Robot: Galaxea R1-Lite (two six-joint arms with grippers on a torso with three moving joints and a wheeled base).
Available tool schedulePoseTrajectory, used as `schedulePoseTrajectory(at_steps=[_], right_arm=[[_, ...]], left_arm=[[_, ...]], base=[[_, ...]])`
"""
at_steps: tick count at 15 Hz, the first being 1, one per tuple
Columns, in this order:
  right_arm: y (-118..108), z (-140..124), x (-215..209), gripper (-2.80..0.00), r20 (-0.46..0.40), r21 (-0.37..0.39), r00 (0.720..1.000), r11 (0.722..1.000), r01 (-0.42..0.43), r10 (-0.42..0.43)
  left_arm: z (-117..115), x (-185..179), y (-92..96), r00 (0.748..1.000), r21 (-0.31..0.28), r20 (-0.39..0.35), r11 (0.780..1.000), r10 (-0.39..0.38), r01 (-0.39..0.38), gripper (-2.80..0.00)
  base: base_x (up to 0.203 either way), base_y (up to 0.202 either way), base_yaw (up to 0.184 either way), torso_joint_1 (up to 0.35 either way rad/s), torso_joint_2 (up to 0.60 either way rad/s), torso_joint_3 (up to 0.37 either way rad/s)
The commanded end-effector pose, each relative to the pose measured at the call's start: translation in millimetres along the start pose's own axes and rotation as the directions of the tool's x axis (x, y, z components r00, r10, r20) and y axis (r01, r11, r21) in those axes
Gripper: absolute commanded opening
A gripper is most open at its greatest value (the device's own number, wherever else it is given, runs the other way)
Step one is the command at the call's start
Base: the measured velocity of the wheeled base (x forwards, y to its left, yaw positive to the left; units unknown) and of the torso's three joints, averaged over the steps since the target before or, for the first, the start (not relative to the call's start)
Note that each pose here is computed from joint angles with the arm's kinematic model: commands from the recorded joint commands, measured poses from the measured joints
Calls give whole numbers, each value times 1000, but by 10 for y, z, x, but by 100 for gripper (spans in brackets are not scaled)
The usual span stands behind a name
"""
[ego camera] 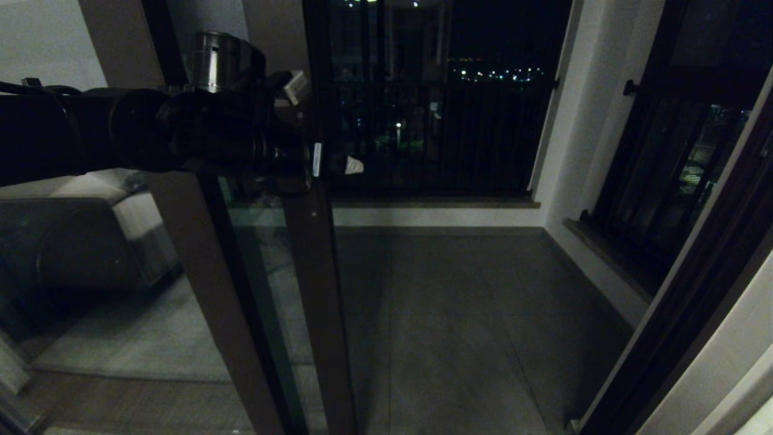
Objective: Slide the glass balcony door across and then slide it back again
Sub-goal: Close the slid door
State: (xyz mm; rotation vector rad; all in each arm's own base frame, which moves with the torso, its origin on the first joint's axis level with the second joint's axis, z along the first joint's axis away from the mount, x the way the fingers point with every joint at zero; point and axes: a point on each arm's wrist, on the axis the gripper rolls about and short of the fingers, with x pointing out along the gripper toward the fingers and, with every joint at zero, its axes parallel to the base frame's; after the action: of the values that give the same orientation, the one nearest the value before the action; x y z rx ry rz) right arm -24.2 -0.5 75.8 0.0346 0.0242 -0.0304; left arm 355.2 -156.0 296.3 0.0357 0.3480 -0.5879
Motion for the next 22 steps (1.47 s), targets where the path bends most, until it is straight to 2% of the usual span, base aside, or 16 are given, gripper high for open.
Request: schedulePoseTrajectory(at_steps=[1, 3, 12, 22], right_arm=[[0, 0, 1, -280, -1, 0, 1000, 1000, 1, -1], [0, 0, 1, -280, -1, 0, 1000, 1000, 1, -1], [0, 0, 1, -280, -1, 0, 1000, 1000, 1, -1], [0, 0, 1, -280, -1, 0, 1000, 1000, 1, -1]], left_arm=[[10, 85, -33, 1000, 5, 5, 1000, 29, -29, 0], [-4, 134, -73, 999, 10, 0, 999, 52, -52, 0], [19, 255, -299, 1000, 30, 12, 999, 19, -19, 0], [14, 324, -445, 1000, 42, 14, 999, 3, -4, 0]], base=[[0, 0, 0, 0, 0, 0], [0, 0, 0, 0, 0, 0], [0, 0, 0, 0, 0, 0], [0, 0, 0, 0, 0, 0]])
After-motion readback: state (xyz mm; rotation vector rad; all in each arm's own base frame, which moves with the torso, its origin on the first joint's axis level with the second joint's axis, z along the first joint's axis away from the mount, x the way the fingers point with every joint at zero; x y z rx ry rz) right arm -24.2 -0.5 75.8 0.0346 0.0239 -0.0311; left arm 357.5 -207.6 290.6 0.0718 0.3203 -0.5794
